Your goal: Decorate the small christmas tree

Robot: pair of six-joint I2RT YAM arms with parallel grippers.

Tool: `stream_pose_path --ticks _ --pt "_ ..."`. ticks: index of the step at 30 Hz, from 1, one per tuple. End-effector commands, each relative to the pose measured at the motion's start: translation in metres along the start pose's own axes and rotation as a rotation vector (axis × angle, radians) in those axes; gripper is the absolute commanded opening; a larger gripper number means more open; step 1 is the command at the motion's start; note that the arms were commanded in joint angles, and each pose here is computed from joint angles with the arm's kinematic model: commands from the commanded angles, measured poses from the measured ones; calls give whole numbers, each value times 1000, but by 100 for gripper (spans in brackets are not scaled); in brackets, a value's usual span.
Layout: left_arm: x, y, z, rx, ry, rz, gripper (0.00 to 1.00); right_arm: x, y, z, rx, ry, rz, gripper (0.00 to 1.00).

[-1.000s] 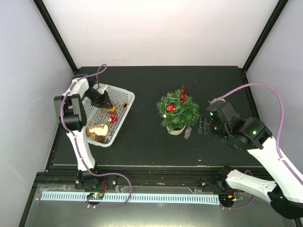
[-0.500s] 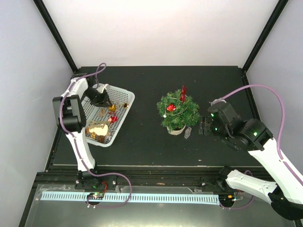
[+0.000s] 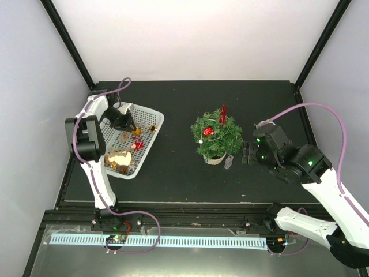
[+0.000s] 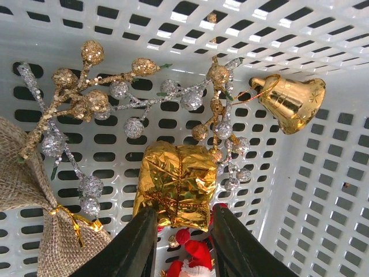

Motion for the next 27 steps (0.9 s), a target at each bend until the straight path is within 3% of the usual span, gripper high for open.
stream_pose_path --ticks 1,8,22,27 --pt "21 -15 -6 -67 -70 3 31 -2 1 -2 4 -12 -6 78" --pt "23 -27 -5 -132 -69 -19 37 -3 2 -3 11 -9 -6 78" --pt "20 -25 -13 -178 -94 -150 39 -3 1 -2 18 -6 0 78" --pt "33 -28 -16 -206 -141 -190 45 -5 1 -1 19 -4 3 78"
Point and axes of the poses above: each gripper's point midway between its finger pads, its own x axis back along the fingers, its own y axis along the line the jaws close on, z = x × y, the point moved 4 cm from there along x, back along the fingers, and after that the axes turned 15 degrees about x, right-handed, at the moved point
